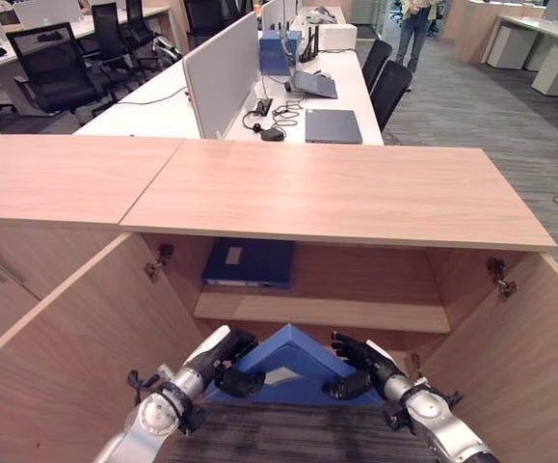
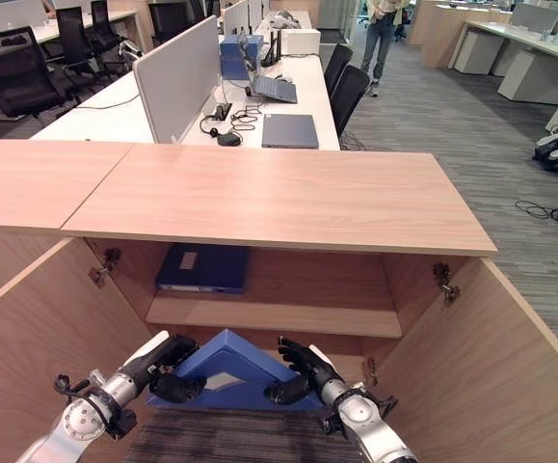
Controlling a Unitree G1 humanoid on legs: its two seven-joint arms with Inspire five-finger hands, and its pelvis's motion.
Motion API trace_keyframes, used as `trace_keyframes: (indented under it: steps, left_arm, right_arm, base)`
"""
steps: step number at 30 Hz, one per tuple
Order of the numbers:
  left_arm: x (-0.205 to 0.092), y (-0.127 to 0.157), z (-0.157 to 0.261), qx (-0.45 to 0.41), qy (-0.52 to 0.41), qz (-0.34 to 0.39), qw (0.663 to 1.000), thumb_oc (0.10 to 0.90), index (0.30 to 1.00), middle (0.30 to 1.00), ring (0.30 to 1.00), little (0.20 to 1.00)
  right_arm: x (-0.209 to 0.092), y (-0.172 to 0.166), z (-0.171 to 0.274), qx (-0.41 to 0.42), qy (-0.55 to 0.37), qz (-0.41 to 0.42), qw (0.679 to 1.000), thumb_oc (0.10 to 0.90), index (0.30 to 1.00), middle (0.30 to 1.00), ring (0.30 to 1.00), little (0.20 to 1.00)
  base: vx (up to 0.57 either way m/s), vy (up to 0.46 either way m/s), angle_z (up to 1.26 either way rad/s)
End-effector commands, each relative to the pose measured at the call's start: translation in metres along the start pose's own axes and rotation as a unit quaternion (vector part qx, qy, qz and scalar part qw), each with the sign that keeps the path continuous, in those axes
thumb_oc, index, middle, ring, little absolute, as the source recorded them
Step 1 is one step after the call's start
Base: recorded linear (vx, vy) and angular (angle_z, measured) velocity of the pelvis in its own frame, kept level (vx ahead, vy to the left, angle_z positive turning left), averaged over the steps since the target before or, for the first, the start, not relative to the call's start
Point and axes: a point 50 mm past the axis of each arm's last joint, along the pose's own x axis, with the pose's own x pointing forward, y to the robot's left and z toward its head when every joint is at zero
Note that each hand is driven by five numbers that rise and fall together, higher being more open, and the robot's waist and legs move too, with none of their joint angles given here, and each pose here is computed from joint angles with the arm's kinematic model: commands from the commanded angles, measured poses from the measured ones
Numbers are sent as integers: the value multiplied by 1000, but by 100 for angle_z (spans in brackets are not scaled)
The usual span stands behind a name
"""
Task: Put the empty folder in the office cabinet
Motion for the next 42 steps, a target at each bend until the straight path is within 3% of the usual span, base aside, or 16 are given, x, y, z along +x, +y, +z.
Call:
trace_keyframes:
  steps: [1,3,6,7,8,9,10,11,17,23,30,31,32,36,40,42]
  left_arm:
    - [-4,44,81,-56,-225,58,971,400,300,300,300,300]
    - [-6,45,85,-63,-237,53,968,400,300,300,300,300]
    - [-20,47,109,-99,-309,8,946,400,300,300,300,300]
    - [-20,48,109,-99,-309,8,946,400,300,300,300,300]
    - [-26,44,121,-127,-345,-32,929,400,300,300,300,300]
    - [-27,42,123,-149,-352,-51,923,400,300,300,300,300]
    - [-27,42,123,-149,-352,-51,923,400,300,300,300,300]
    - [-26,37,127,-178,-362,-80,911,400,300,300,300,300]
    - [-28,35,139,-176,-385,-113,899,400,300,300,300,300]
    - [-28,36,139,-169,-387,-107,900,400,300,300,300,300]
    - [-24,35,131,-202,-365,-91,904,400,300,300,300,300]
    - [-24,34,127,-209,-358,-87,906,419,328,328,328,328]
    - [-20,33,123,-213,-347,-83,909,800,900,900,900,900]
    - [-23,37,99,-241,-303,-34,921,800,900,900,900,900]
    - [-29,43,53,-295,-223,67,927,800,900,900,900,900]
    - [-35,52,25,-255,-151,148,944,800,900,900,900,900]
  right_arm:
    - [9,-2,33,-41,-69,33,996,800,900,900,900,900]
    - [9,-3,32,-60,-63,33,996,800,900,900,900,900]
    - [14,-12,44,-169,-62,37,983,800,900,900,900,900]
    - [14,-11,45,-169,-63,37,983,759,839,839,839,839]
    - [17,-9,53,-209,-70,58,974,642,662,662,662,662]
    - [18,-7,56,-213,-73,66,972,558,538,538,538,538]
    - [18,-7,56,-213,-73,66,972,521,481,481,481,481]
    - [20,-2,58,-218,-77,81,969,400,300,300,300,300]
    - [23,18,57,-264,-81,134,952,400,300,300,300,300]
    - [21,22,53,-250,-84,135,955,400,300,300,300,300]
    - [18,35,12,-37,-43,94,994,400,300,300,300,300]
    - [17,37,8,-15,-37,91,995,400,300,300,300,300]
    - [17,37,5,-7,-31,88,996,400,300,300,300,300]
    - [11,23,-7,-40,-5,54,998,400,300,300,300,300]
    - [-4,-19,-4,-229,17,3,973,400,300,300,300,300]
    - [-18,-41,-20,-272,74,-20,959,400,300,300,300,300]
  base:
    - [0,0,0]
    - [0,0,0]
    - [0,0,0]
    - [0,0,0]
    - [0,0,0]
    - [0,0,0]
    - [0,0,0]
    - [0,0,0]
    - [0,0,0]
    - [0,0,0]
    - [0,0,0]
    - [0,0,0]
    - [0,0,0]
    - [0,0,0]
    - [0,0,0]
    - [0,0,0]
